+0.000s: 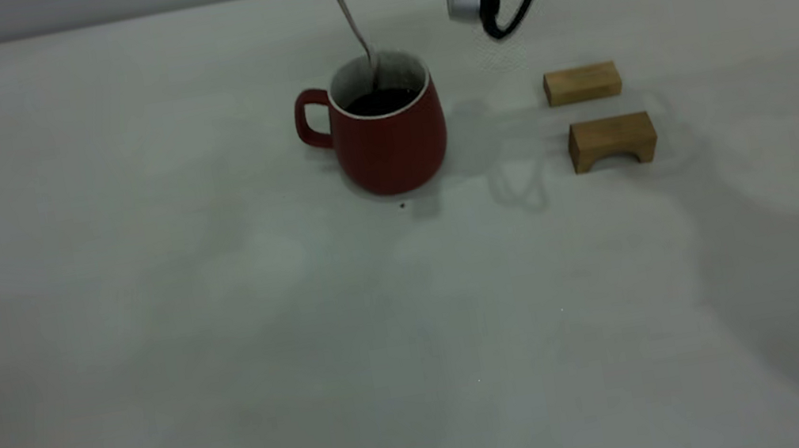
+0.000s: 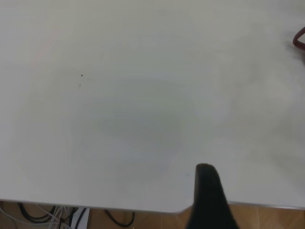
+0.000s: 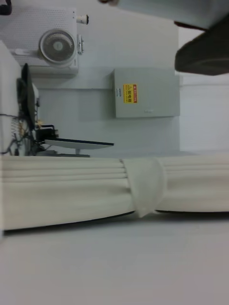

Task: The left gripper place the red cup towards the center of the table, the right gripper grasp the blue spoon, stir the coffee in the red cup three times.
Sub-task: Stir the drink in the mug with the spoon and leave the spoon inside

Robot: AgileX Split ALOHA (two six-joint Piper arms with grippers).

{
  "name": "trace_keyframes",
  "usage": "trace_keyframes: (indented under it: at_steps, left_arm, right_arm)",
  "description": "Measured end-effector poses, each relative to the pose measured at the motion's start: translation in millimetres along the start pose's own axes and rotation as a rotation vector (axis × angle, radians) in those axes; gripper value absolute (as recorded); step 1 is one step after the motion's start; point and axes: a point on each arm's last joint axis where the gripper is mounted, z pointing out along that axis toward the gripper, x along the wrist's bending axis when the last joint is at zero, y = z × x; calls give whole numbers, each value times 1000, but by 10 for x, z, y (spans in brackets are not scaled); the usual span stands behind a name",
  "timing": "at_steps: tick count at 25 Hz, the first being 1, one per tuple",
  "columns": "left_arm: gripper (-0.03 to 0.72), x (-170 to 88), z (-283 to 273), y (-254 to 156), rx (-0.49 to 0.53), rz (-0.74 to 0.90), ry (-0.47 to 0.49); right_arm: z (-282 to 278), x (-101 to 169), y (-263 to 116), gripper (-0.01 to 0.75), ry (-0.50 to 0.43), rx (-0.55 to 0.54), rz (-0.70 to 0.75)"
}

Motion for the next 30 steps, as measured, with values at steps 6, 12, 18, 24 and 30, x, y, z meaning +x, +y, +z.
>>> trace_keyframes:
  at_steps: [6, 12, 18, 24, 30]
  left_arm:
    - [558, 0, 0, 0, 0, 0, 0]
    - [558, 0, 0, 0, 0, 0, 0]
    - [558, 0, 0, 0, 0, 0, 0]
    - [558, 0, 0, 0, 0, 0, 0]
    - [558, 0, 0, 0, 0, 0, 0]
  right_arm:
    - [12, -41, 417, 124, -7, -43, 76]
    - [8, -27, 449, 124, 2, -40, 84]
    - [210, 52, 500, 124, -29, 4, 29]
    - [114, 202, 472, 124, -4, 15, -5]
    - [-81, 82, 525, 124, 25, -37, 81]
